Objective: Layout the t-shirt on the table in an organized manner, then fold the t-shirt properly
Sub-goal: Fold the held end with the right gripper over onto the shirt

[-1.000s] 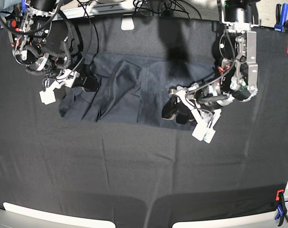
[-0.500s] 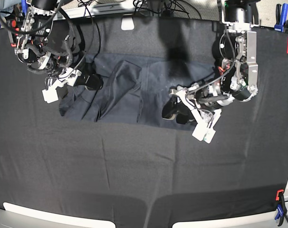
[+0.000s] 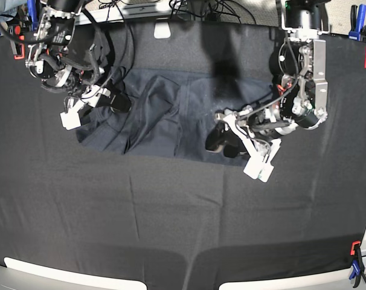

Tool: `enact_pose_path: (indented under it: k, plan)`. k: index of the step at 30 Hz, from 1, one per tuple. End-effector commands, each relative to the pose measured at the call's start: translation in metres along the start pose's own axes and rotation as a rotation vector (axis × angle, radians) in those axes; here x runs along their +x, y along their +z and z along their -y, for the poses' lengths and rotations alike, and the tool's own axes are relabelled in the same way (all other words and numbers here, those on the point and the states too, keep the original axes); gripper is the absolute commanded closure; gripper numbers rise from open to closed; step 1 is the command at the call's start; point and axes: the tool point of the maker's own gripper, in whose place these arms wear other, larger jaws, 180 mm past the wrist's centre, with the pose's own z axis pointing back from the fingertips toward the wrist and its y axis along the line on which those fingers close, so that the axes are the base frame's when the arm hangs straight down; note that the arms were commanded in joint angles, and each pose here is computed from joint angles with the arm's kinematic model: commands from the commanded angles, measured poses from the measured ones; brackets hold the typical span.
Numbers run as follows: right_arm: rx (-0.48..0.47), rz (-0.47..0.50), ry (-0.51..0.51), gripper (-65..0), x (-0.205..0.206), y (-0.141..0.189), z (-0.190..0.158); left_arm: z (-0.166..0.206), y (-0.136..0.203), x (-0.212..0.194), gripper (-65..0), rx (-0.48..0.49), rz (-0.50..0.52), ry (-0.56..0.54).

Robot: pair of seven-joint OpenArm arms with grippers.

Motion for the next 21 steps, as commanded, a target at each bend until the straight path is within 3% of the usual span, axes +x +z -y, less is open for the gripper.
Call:
enact_pose_path:
  k: [1, 6, 12, 15, 18, 21]
  plan:
    - [0.008, 0.031, 0.048, 0.0, 0.017, 0.007, -0.001, 0.004, 0.002, 0.018, -29.2, -0.014, 0.053, -0.015]
    - [-0.075, -0.001, 0.135, 0.0, 0.038, 0.026, 0.018, 0.004, 0.002, 0.019, -29.2, -0.015, 0.053, -0.015]
    - [-0.165, 0.016, 0.260, 0.0, 0.092, 0.053, 0.032, 0.006, 0.003, 0.008, -29.2, -0.025, 0.043, 0.010]
    - [-0.292, 0.004, 0.308, 0.0, 0.123, 0.068, 0.048, 0.010, 0.004, -0.004, -29.2, -0.040, 0.031, 0.046]
    - [-0.490, -0.049, 0.354, 0.0, 0.142, 0.086, 0.074, 0.015, 0.006, -0.016, -29.2, -0.058, 0.022, 0.083]
    - [-0.552, -0.058, 0.378, 0.0, 0.152, 0.090, 0.079, 0.019, 0.008, -0.025, -29.2, -0.072, 0.015, 0.114]
